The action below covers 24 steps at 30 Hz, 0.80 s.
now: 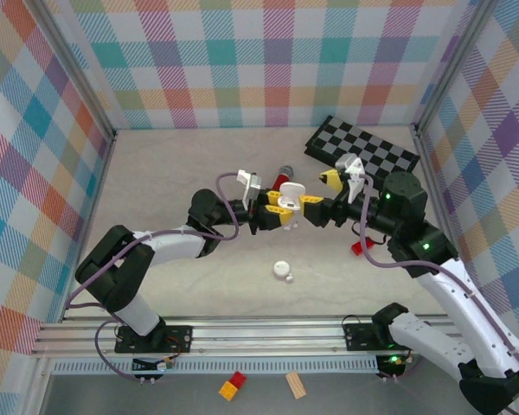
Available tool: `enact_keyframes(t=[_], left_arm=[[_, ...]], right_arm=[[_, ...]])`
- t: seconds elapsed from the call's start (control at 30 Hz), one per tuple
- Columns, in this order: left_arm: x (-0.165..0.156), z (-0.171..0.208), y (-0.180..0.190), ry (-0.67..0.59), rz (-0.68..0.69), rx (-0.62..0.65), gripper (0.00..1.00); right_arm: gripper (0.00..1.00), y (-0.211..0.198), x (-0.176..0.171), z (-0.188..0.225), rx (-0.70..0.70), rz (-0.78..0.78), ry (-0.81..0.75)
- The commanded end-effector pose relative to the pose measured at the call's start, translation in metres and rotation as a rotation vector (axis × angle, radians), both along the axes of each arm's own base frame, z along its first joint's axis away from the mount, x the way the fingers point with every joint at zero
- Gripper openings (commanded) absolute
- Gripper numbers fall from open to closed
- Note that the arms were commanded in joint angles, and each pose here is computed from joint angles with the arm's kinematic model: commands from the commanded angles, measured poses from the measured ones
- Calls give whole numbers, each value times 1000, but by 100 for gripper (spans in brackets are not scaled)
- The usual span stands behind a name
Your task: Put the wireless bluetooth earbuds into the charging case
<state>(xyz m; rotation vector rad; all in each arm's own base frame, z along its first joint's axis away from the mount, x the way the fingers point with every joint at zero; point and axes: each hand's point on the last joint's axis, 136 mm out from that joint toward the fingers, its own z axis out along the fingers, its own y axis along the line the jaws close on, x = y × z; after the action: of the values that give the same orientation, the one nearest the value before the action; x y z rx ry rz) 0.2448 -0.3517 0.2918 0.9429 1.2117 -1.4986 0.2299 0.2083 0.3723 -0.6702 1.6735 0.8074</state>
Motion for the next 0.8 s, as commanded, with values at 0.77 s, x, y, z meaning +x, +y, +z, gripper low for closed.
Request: enact_keyframes(t=[0.77], left_arm=[[18, -11, 62, -87, 264, -13, 32]], right_arm=[[78, -17, 88, -235, 43, -360, 875]])
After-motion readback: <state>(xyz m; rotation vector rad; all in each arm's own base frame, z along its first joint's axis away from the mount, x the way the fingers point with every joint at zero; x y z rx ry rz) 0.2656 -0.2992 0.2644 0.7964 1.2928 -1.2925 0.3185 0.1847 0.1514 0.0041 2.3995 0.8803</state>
